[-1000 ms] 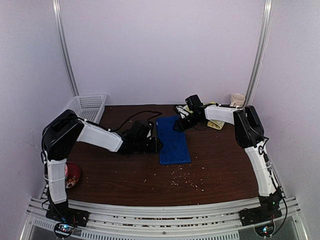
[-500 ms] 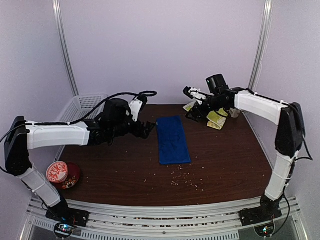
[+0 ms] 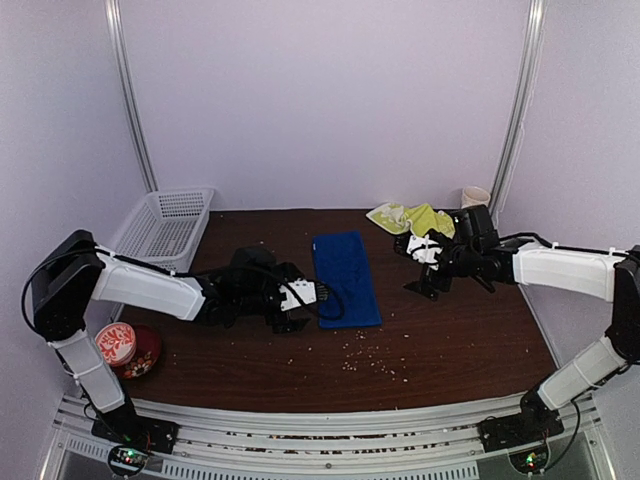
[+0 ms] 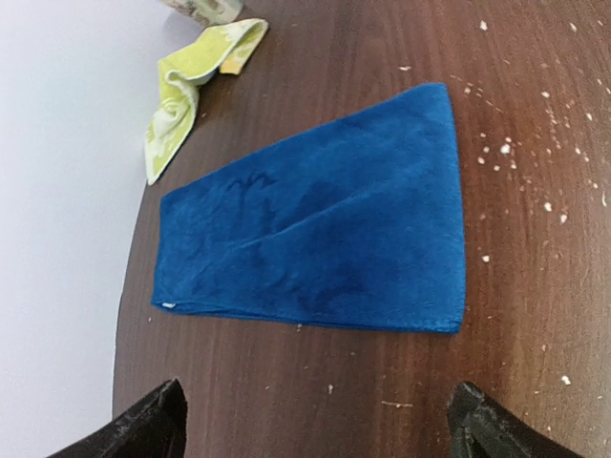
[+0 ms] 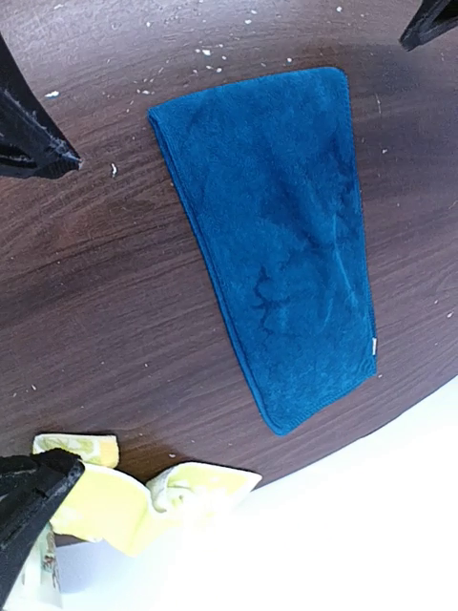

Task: Roll the towels
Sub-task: Pass from the left arm to the right

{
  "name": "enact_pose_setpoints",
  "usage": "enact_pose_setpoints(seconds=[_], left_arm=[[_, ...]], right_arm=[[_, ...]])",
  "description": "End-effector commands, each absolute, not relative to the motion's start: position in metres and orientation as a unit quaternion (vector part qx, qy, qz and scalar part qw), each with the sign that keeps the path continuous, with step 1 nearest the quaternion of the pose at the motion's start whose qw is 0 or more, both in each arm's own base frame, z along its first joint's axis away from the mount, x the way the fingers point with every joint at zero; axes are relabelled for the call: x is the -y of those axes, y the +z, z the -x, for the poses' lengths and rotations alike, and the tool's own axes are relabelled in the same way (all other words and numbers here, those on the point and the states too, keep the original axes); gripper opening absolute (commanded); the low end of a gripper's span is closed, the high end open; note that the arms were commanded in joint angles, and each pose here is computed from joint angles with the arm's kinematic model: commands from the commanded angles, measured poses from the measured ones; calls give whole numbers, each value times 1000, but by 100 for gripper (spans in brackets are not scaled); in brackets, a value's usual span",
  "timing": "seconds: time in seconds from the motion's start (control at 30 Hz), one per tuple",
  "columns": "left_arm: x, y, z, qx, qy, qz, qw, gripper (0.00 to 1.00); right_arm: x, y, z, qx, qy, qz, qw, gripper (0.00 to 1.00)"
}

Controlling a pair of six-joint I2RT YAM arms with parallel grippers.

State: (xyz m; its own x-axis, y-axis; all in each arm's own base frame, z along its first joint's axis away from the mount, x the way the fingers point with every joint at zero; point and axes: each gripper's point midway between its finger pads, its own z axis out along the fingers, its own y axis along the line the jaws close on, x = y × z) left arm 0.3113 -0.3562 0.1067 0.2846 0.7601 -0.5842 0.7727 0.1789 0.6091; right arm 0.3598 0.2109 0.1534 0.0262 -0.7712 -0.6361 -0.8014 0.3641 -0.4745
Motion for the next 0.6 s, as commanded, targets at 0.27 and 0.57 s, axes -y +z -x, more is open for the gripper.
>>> enact_pose_setpoints(seconds=[0.27, 0.57], left_arm=[[397, 55, -284, -455, 41, -763, 458, 85], [398, 29, -291, -446, 69, -791, 414, 55]], right_arm=[[-225, 136, -339, -607, 31, 639, 471, 96], [-226, 130, -337, -606, 37, 643, 467, 93]])
